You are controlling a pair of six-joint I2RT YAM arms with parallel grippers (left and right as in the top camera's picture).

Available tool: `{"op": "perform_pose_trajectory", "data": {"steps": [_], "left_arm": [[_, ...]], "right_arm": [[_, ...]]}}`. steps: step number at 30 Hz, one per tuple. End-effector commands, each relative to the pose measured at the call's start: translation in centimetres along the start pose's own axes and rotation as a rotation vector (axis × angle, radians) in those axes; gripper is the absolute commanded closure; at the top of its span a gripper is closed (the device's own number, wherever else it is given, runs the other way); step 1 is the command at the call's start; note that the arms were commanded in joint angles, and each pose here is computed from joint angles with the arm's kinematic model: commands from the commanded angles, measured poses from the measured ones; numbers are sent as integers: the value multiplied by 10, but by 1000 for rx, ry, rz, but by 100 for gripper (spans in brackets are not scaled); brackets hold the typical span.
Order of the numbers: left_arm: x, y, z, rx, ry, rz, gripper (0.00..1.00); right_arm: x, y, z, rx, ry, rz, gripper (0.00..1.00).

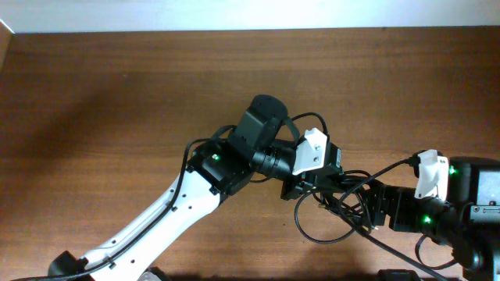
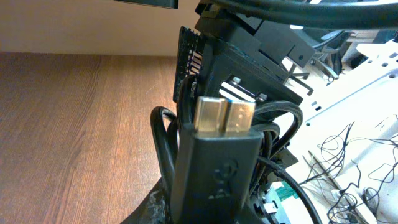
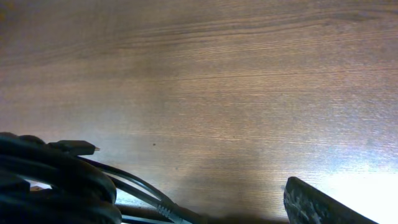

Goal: Untangle cables

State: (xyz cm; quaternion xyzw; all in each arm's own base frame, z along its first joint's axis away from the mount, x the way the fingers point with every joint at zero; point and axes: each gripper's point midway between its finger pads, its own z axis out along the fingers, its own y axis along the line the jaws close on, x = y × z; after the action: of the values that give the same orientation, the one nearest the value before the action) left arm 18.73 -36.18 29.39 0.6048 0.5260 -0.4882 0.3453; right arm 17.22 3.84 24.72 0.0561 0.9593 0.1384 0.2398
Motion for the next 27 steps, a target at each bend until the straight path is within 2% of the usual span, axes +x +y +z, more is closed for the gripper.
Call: {"op": "perform_pose_trajectory", "data": {"steps": [1,11,17,20,24,26,27], "left_arm": [[-22,-18,-16,82,-64,11,100],[2,4,-42,6,-21,-146,100],[4,4,-43,2,-15,-157,100],[17,17,-43,-82,42,-183,99],[44,38,-48,-235,149,-305,79],[55,48,-49,-290,177,-375,61],[57,50,-49,-296,181,-391,56]], "right_arm": [[-7,-49,-5,276,-39,81,11],[-8,-48,-5,272,-45,81,11],[-8,-48,-5,272,-41,81,10],[-7,-48,-6,272,-39,81,10],[-14,-45,-15,266,-76,76,10],[-22,-41,-25,259,-115,71,10],[-27,-38,-31,255,-138,68,10]]}}
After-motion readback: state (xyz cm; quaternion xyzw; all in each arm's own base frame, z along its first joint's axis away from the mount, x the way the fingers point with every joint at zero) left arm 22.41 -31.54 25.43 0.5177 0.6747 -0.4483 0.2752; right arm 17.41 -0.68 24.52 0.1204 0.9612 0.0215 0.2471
